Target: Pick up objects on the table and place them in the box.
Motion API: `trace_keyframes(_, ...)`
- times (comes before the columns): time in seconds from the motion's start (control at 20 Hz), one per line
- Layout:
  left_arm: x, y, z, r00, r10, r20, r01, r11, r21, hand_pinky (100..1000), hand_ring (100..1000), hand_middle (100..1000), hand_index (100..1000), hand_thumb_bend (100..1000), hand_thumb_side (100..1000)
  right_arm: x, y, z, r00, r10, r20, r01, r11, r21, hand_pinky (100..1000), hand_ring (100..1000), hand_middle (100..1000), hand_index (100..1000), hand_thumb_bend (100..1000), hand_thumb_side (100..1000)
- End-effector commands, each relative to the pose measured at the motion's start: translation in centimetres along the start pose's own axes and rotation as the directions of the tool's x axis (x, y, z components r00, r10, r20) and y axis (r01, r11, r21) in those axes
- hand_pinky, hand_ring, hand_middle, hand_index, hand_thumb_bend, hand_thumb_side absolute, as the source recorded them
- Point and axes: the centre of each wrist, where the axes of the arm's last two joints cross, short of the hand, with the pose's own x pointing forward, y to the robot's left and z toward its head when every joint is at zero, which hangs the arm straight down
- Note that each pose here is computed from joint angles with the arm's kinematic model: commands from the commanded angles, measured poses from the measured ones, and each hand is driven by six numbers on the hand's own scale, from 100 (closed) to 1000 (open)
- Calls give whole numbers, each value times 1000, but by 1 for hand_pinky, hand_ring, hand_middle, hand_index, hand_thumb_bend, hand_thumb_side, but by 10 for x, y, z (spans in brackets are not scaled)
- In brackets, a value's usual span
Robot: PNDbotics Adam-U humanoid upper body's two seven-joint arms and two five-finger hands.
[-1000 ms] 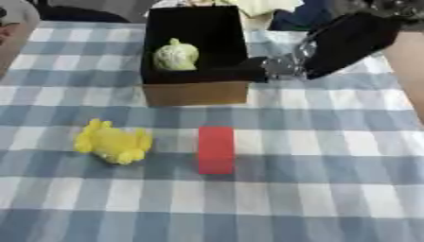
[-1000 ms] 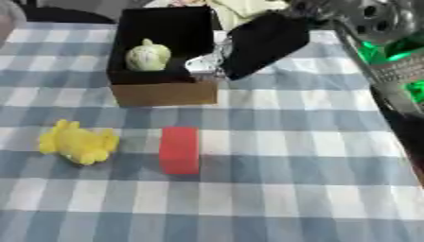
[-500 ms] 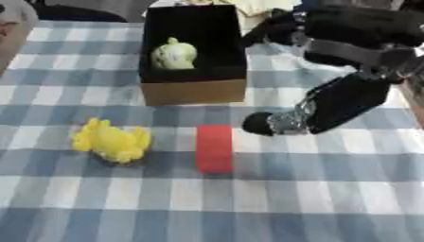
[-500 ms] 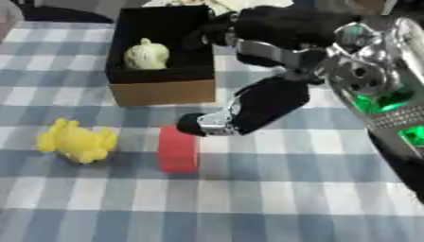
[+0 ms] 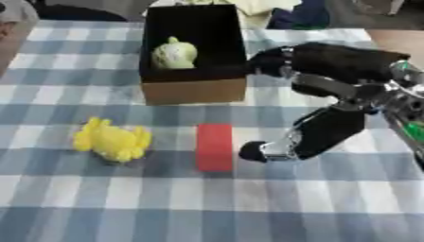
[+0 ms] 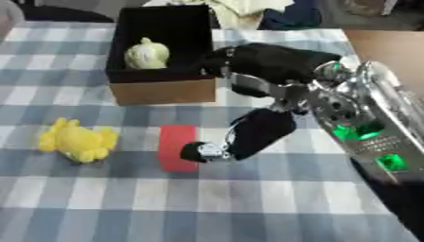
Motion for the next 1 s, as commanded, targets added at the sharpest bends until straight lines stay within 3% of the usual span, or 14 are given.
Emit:
trace_keyframes(0.05, 5, 7, -7, 999, -16, 35, 16, 1000, 9, 574, 745, 673, 831, 100, 975, 6, 2, 0, 1000, 21, -8, -21, 1000, -7, 966, 960, 880, 957, 496, 802)
trace_keyframes(0.3, 5, 5, -7, 999, -7, 35, 7, 1000, 8, 573, 745, 673, 831, 100, 976, 9, 16, -8, 1000, -7, -27, 7, 1000, 11, 967, 961, 881, 958, 503, 804)
trace_keyframes(0.75, 6, 3, -6, 999, 6, 32, -6, 1000, 5, 572, 745, 672, 831, 100, 976, 3, 42, -37, 996, 25, -90, -20, 998, 51, 971, 966, 884, 961, 533, 843)
trace_keyframes(1.0, 7, 2, -6, 999, 13, 30, -13, 1000, 5, 571, 745, 672, 831, 100, 976, -3, 48, -50, 991, 37, -128, -32, 999, 38, 972, 966, 885, 963, 554, 837)
